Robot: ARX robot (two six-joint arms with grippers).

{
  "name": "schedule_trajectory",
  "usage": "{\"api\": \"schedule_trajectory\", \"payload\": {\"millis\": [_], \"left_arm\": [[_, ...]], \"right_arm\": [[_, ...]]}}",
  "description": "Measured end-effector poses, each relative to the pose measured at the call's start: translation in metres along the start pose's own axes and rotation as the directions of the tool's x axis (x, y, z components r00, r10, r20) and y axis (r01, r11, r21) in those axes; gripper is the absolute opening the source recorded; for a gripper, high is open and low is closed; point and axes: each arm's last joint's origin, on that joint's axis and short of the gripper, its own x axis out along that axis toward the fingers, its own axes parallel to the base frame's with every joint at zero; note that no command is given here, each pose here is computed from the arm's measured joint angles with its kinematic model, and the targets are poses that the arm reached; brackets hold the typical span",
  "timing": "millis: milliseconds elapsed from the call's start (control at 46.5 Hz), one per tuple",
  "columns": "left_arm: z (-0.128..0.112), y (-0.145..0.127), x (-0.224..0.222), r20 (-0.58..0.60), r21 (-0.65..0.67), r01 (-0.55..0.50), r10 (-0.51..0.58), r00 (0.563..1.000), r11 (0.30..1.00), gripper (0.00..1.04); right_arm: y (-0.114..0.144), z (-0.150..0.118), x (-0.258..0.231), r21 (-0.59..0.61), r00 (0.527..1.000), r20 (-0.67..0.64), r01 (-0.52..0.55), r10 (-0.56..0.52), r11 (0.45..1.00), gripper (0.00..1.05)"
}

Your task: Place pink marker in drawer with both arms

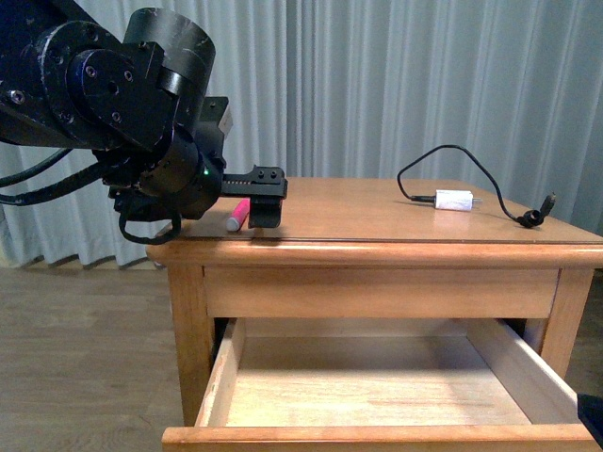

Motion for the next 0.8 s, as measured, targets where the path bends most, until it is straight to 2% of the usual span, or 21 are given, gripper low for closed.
{"api": "schedule_trajectory", "payload": {"millis": [602,645,796], "left_arm": [[0.0000,-0.0003,0.0013,-0.012,0.036,0.003,-0.002,1.000,0.999,0.18],[0.0002,-0.0006,0.0012,-0.012,0.037,0.013,-0.012,1.000,0.999,0.15],[0.0000,-0.0031,0.0006,0.006,0.050,0.096,-0.096,0.995,0.994,0.15]], "right_arm": [[0.0000,0.0000,0.0000,0.000,1.000,0.000,0.000,0.000,1.000,0.96],[0.0000,0.0000,0.0000,0.000,1.000,0.000,0.000,0.000,1.000,0.96],[0.0000,0.0000,0.0000,0.000,1.000,0.000,0.000,0.000,1.000,0.96]]}}
